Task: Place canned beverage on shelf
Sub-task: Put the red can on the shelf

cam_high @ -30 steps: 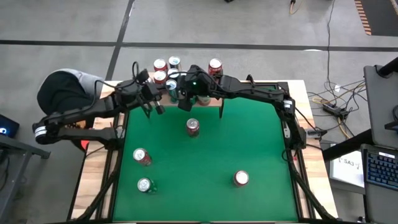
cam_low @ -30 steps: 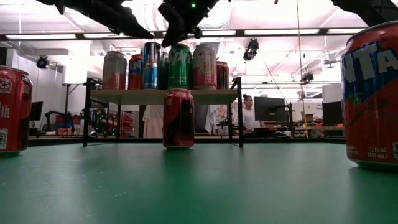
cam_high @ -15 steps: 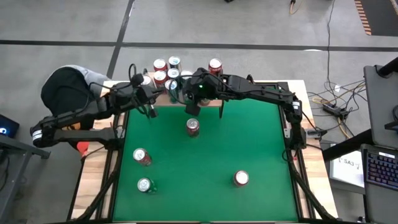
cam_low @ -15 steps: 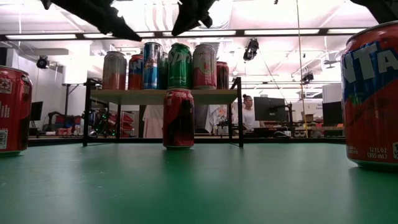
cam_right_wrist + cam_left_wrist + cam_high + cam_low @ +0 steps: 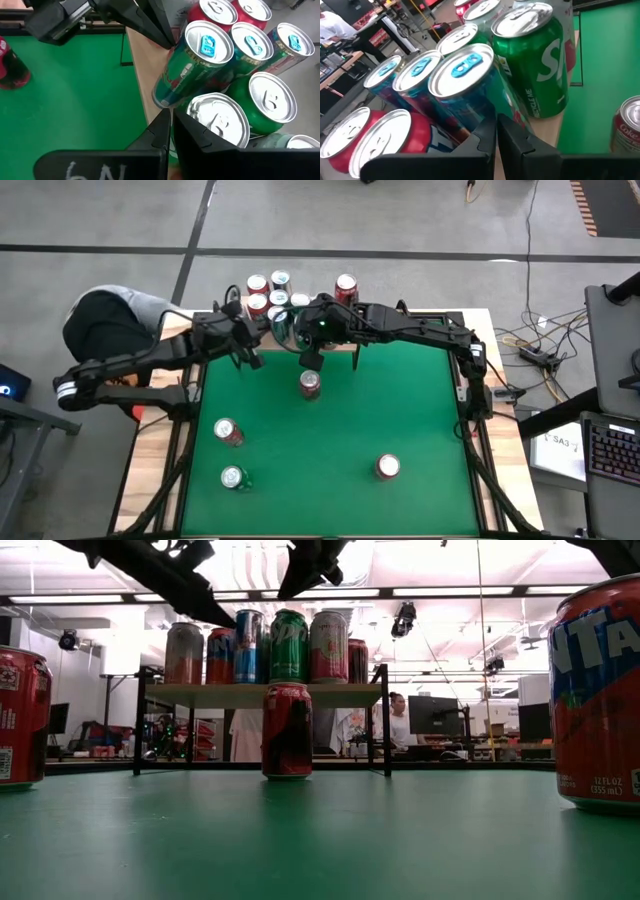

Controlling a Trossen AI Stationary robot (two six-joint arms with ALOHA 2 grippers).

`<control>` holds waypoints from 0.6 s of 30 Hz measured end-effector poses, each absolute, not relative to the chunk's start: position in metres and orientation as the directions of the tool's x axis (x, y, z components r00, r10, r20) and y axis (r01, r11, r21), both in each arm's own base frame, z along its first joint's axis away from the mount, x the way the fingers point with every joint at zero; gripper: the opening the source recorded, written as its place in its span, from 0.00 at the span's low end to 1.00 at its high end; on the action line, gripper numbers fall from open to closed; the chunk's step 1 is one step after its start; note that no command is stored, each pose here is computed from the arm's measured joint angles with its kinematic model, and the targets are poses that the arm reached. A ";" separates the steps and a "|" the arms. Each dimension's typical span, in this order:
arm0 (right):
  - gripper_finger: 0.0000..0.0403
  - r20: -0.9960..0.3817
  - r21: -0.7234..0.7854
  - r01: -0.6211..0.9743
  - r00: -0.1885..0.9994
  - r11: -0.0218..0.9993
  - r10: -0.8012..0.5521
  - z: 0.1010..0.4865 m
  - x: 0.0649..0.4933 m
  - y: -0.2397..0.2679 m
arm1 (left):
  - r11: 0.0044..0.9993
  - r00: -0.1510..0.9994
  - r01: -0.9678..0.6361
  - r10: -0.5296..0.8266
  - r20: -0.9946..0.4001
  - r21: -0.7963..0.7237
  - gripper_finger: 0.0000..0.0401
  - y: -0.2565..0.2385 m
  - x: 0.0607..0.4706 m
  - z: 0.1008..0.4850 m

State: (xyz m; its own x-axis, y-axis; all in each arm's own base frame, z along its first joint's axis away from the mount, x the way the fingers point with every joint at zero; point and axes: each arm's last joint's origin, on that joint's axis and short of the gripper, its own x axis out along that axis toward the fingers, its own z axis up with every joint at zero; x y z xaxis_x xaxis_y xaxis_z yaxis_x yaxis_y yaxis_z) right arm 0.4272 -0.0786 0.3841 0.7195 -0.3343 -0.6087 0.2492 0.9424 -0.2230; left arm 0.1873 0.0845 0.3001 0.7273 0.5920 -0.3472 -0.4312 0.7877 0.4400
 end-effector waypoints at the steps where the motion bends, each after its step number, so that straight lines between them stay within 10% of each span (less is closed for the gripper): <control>1: 0.03 -0.609 -0.223 0.249 0.719 0.943 -0.334 0.384 0.427 -0.079 | 0.788 0.726 -0.430 0.592 -0.350 0.440 0.00 0.085 0.188 0.299; 18: 0.03 -0.613 -0.174 0.294 0.715 0.940 -0.337 0.394 0.418 -0.078 | 0.871 0.855 -0.336 0.442 -0.271 0.358 0.00 0.066 0.174 0.317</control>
